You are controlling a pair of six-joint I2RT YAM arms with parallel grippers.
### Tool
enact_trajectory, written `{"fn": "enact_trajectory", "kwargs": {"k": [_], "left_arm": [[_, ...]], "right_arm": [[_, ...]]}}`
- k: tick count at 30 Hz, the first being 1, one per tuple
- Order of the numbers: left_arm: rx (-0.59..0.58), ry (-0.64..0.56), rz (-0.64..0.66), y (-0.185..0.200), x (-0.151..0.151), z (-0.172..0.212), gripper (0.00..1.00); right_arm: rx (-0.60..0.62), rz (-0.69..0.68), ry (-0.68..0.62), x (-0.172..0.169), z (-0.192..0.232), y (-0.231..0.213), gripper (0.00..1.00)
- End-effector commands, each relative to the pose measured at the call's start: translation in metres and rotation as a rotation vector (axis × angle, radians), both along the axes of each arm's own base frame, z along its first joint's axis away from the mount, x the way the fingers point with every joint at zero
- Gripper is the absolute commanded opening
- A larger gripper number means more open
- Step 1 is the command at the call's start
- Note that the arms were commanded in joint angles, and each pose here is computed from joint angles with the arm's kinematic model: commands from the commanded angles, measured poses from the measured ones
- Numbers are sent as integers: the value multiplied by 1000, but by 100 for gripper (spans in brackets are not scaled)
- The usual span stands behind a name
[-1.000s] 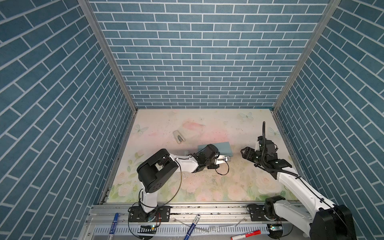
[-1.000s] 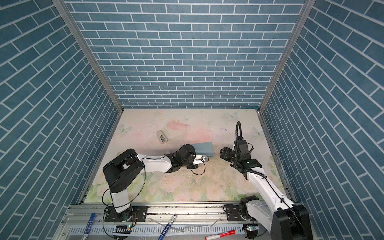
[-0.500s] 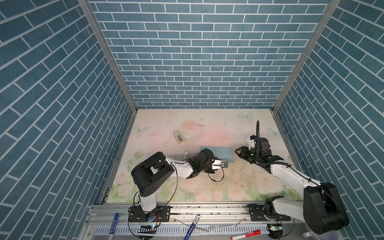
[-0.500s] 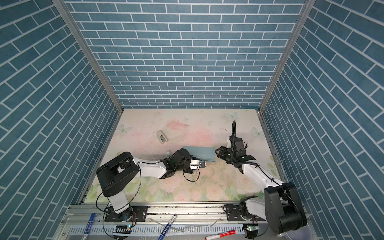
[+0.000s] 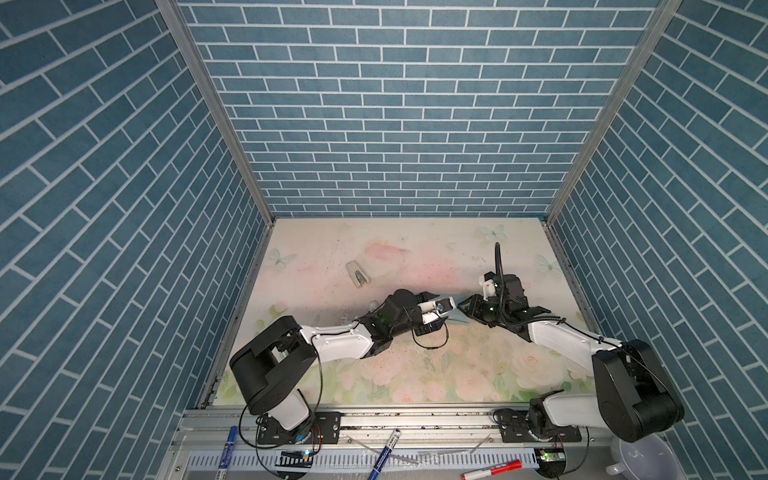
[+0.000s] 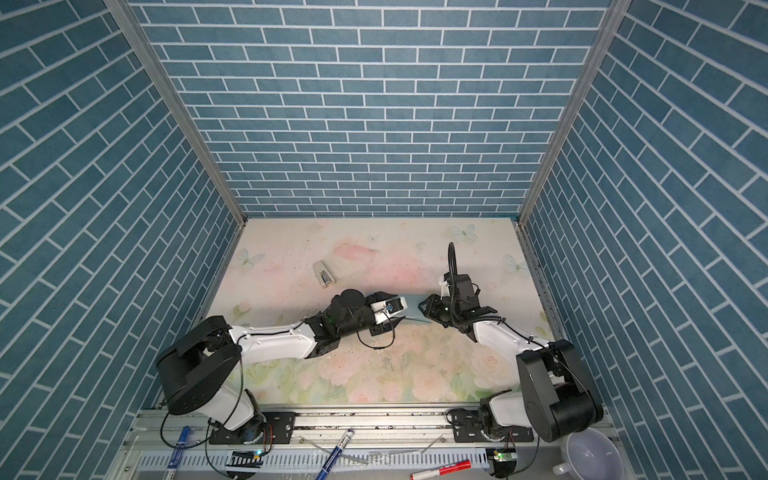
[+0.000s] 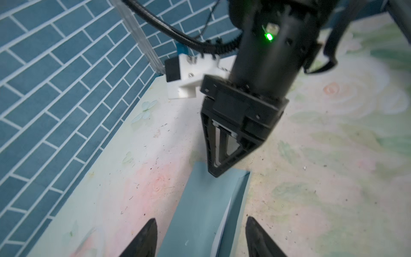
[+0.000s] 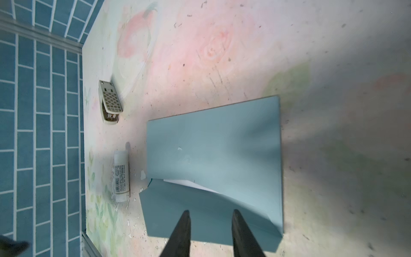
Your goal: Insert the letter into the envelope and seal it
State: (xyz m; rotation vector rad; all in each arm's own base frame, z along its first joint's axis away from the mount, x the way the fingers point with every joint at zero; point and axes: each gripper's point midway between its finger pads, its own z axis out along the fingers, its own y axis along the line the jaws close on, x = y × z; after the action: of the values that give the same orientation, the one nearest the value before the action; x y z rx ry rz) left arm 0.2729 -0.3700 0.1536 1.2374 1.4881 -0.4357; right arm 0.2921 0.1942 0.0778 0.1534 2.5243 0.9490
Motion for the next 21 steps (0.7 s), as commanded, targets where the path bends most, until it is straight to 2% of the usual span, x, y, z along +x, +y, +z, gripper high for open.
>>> {"fn": "enact_trajectory", "kwargs": {"k": [1,4,7,10,15,18,21], "left_arm": [[-162,187,128,24,18,13,64],[-245,314,211,45,35,15,62],[-265,437,271,58,47,5,56],[-239,536,305,59,52,-10,48],[-190,666,342,54,55,-37,30],[-166,731,367,52,57,-51,16],[-133,794,398,51,58,-66,9]], "right_arm": [[30,59,-48,7,18,22,29],[26,81,-46,6,16,29,28],[29,104,-45,6,15,38,26],[30,130,-41,4,13,46,26],[27,170,-33,2,11,60,24],[21,187,-26,-2,8,64,19],[13,203,-15,-5,3,68,13]]}}
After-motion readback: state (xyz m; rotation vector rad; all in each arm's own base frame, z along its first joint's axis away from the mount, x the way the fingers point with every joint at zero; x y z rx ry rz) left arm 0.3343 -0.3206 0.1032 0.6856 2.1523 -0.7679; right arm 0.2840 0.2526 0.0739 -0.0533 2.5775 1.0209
